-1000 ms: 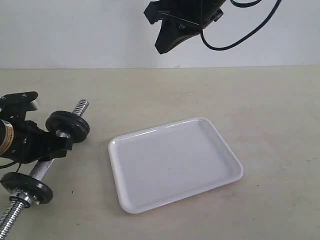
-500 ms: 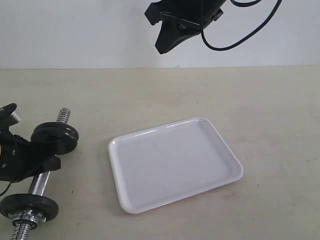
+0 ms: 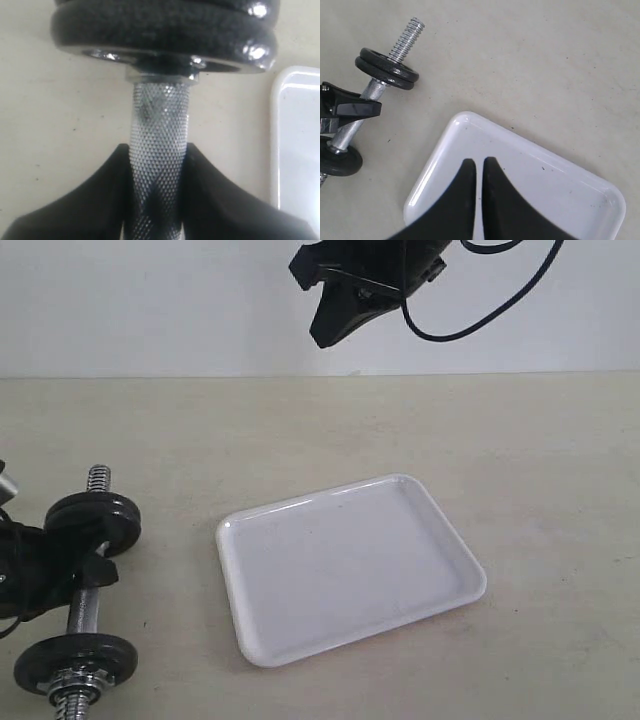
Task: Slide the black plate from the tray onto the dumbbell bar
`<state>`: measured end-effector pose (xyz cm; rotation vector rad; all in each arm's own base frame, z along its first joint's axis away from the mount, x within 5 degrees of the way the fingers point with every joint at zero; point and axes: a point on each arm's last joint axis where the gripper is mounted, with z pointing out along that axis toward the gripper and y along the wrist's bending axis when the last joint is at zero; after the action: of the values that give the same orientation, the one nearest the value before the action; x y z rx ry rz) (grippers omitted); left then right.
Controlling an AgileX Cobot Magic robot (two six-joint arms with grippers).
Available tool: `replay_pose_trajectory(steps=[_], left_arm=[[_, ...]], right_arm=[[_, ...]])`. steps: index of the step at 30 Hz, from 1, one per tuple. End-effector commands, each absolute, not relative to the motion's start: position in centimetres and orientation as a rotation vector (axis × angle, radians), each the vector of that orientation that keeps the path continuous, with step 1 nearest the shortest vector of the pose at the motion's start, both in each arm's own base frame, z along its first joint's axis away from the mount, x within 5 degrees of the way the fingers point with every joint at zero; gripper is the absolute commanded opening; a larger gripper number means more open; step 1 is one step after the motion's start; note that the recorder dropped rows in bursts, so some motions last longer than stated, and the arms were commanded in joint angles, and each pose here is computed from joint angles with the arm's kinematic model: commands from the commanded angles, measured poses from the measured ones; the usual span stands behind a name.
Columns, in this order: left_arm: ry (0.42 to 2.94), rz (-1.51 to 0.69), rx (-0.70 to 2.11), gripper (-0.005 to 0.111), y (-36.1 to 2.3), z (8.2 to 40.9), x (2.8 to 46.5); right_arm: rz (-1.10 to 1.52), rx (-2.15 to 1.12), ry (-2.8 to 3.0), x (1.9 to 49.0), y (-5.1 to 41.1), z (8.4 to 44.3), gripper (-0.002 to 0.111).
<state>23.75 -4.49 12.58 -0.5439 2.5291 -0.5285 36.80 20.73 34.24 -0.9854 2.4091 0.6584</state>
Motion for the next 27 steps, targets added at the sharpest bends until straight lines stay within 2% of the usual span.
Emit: replay_pose_trajectory(steps=[1,14,27], left_arm=[[2.392,-0.769,-0.507,0.004,-5.9,14.9,24.6],[2.339,-0.809,-0.467,0.004,-9.6,15.3,24.1],[2.355,-0.776,-0.503,0.004,-9.8,15.1,23.9]], right_arm=[[0.653,-0.998,2.392,36.6,20.5,34.9,0.0],[0.663,-1.01,2.405,36.4,20.5,34.8,0.0],[0.675,-1.021,2.424,36.2,20.5,34.7,0.0]])
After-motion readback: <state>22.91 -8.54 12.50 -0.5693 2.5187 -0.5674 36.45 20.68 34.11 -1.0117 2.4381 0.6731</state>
